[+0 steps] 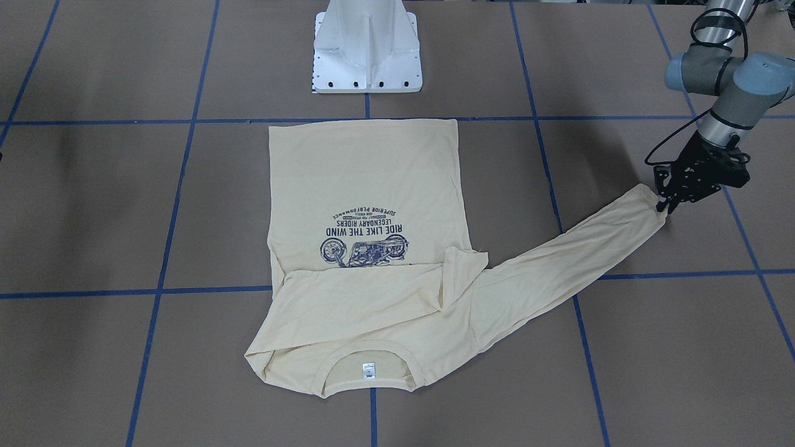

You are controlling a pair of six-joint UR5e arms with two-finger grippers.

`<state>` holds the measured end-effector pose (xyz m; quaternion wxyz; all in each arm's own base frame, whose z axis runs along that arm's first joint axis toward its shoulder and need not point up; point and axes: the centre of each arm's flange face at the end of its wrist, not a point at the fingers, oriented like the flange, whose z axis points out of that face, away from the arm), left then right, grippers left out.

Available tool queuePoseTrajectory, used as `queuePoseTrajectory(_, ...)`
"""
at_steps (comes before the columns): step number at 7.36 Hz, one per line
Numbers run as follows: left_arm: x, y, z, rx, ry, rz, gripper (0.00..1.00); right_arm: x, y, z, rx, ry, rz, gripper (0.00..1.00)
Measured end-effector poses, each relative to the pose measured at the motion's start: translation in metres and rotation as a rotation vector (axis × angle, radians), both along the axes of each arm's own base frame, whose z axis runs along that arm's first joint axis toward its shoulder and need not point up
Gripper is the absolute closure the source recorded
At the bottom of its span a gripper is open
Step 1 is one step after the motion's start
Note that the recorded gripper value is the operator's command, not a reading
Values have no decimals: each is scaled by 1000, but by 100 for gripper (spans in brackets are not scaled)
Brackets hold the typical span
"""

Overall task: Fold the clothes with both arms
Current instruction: 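Lower the left gripper to the other sleeve cuff and grasp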

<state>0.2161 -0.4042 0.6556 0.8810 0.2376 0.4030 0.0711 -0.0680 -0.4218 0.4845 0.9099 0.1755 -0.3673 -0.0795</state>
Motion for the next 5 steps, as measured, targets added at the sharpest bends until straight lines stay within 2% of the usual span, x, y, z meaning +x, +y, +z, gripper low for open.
queuePoseTrajectory(2, -4, 3, -19, 48, 19, 41, 100, 0, 0, 0, 0, 0, -1, 0)
queuePoseTrajectory(3, -6, 2, -43, 49, 40, 65, 100, 0, 0, 0, -1, 0, 0, 0)
queuePoseTrajectory(5, -2, -17, -122, 7, 30, 73, 100, -1, -1, 3, -7, 0, 0, 0)
